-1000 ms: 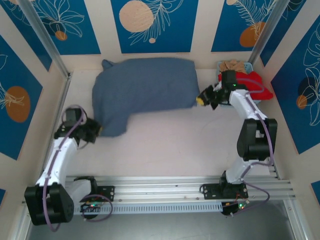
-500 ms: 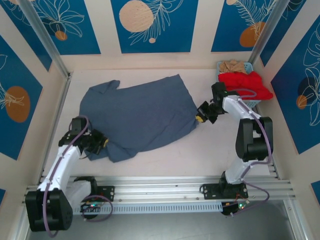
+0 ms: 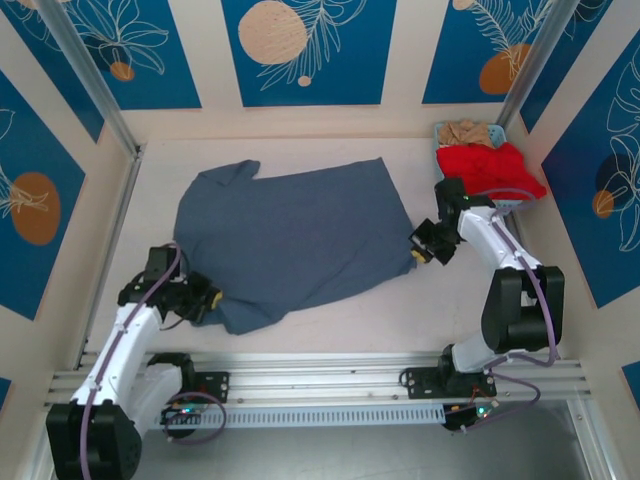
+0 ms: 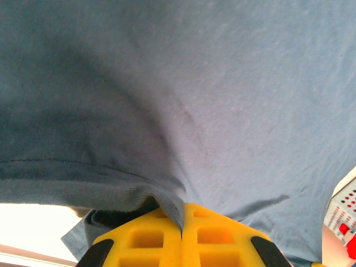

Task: Fold and stack the t-shirts

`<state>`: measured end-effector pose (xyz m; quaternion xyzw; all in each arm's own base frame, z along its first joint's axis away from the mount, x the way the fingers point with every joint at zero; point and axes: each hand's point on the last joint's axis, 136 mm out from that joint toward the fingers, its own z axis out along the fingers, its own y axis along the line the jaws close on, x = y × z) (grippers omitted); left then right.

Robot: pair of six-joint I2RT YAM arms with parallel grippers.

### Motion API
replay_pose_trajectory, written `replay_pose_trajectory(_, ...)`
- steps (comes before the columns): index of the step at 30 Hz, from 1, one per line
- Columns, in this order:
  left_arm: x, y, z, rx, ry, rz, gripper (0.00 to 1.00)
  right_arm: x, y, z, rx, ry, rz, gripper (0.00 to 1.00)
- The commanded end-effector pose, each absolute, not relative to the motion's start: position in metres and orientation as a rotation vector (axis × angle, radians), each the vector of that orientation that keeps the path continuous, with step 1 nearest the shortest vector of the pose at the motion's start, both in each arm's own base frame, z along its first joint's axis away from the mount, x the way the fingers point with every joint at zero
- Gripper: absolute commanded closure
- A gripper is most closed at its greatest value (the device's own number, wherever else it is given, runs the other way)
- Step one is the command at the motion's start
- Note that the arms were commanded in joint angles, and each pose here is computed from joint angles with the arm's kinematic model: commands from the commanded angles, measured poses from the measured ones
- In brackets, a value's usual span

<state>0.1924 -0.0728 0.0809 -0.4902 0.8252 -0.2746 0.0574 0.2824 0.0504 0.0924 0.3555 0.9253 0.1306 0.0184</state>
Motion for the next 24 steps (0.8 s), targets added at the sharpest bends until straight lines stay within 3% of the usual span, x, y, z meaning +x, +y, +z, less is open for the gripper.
replay_pose_trajectory(1, 0.179, -0.078, 0.068, -1.565, 2.539, -0.808, 1.0, 0.254, 0.043, 0.078, 1.169, 2.939, 0.295, 1.0)
replay_pose_trajectory(14, 0.162, -0.061, 0.065, -1.579, 2.595, -0.55, 1.0, 0.232, 0.023, 0.063, 1.216, 2.967, 0.078, 1.0)
replay_pose_trajectory(16, 0.161, -0.059, 0.067, -1.575, 2.581, -0.534, 1.0, 0.229, 0.02, 0.062, 1.222, 2.962, 0.055, 0.94)
replay_pose_trajectory(22, 0.171, -0.055, 0.074, -1.542, 2.557, -0.521, 1.0, 0.232, 0.014, 0.083, 1.126, 2.889, -0.041, 0.61)
replay_pose_trajectory(24, 0.175, -0.053, 0.077, -1.526, 2.549, -0.506, 1.0, 0.232, 0.016, 0.088, 1.105, 2.877, -0.031, 0.55)
